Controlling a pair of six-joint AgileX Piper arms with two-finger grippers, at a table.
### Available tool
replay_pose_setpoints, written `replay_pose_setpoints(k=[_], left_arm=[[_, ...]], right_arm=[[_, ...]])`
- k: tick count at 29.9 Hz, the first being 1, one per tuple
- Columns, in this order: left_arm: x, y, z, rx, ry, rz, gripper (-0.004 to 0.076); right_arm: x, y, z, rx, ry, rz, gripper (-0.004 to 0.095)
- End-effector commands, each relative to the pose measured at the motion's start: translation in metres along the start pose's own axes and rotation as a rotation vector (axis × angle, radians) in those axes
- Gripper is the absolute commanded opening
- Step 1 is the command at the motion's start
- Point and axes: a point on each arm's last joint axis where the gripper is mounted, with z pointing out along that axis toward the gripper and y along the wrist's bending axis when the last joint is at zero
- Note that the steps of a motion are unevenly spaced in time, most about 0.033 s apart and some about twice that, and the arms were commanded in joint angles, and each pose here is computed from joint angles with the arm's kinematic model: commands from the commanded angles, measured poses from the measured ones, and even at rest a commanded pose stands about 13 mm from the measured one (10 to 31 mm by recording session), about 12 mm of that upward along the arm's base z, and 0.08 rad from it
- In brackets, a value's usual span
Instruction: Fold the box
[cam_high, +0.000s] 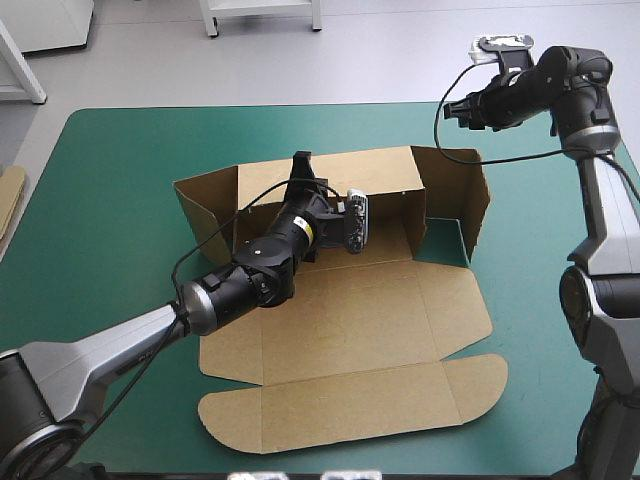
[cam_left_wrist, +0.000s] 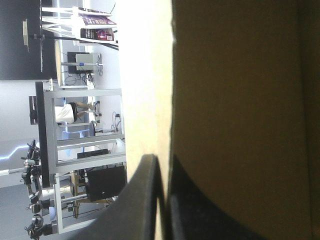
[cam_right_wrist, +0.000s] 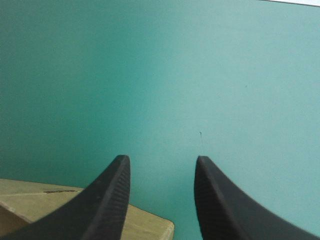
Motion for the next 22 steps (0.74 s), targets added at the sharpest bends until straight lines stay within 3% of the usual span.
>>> replay_pose_setpoints(k=[1, 15, 22], left_arm=[[0.004, 0.008, -0.007, -0.008, 0.026, -0.089, -0.0008], [0.004, 0.008, -0.007, -0.008, 0.025, -0.089, -0.0008], [0.004, 0.008, -0.007, -0.008, 0.025, -0.089, -0.0008]], right_arm=[[-0.012, 0.004, -0.026, -0.005, -0.104, -0.015, 0.0391], [0.015, 0.013, 0.008, -0.052, 0.114, -0.051, 0.0391], [0.018, 0.023, -0.006, -0.128, 0.103, -0.046, 0.0391]])
